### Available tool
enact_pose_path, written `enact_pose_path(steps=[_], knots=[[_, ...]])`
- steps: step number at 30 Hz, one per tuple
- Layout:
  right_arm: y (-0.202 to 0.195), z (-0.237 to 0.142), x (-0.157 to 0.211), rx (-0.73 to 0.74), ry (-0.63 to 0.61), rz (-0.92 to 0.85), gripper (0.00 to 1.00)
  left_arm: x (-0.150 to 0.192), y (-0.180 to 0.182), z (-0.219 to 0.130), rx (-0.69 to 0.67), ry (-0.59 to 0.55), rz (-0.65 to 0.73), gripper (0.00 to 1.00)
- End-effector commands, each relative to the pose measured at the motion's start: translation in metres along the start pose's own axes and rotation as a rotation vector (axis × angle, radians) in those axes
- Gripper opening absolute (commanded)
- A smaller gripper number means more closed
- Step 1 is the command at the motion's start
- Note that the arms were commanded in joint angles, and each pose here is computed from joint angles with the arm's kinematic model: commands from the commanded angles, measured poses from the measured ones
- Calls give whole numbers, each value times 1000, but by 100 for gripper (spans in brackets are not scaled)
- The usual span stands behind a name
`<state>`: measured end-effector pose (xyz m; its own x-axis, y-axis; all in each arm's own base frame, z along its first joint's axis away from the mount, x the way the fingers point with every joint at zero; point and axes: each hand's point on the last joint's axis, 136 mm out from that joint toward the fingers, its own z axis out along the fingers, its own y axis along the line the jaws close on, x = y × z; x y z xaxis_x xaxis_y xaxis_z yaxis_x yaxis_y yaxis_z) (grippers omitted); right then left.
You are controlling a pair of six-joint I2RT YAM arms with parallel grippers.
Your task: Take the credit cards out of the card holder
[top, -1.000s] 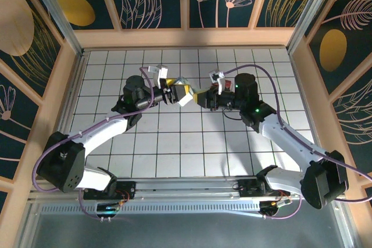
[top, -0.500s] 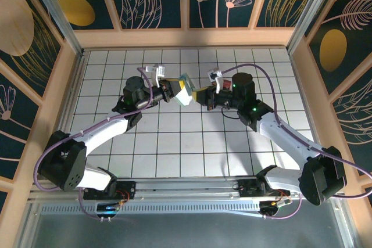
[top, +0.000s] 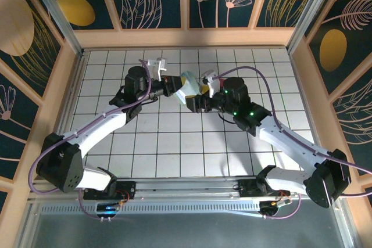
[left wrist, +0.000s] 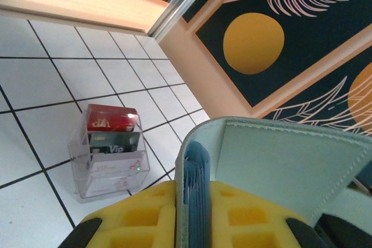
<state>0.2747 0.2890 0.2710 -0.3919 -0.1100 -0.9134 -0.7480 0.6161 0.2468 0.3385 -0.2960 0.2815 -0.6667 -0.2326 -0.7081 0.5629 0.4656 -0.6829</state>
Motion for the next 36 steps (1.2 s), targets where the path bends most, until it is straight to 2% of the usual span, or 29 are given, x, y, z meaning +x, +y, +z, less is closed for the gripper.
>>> enact_pose_path(steps=[1, 10, 17, 30, 35, 36], knots=[[-4, 0, -9, 62, -6, -82, 82, -6, -26, -7, 64, 26, -22, 0], [-2, 15, 1, 53, 47, -98, 86, -3, -34, -9, 100, 51, -54, 0], [-5, 23, 10, 59, 86, -97, 85, -2, -38, -9, 120, 59, -58, 0], [-3, 24, 10, 36, 65, -51, 46, 2, -41, -9, 149, 73, -70, 0], [2, 24, 10, 5, 52, -21, 39, 2, -44, -9, 165, 74, -78, 13], [3, 24, 10, -1, 48, -14, 38, 2, -44, -9, 168, 74, -81, 19]])
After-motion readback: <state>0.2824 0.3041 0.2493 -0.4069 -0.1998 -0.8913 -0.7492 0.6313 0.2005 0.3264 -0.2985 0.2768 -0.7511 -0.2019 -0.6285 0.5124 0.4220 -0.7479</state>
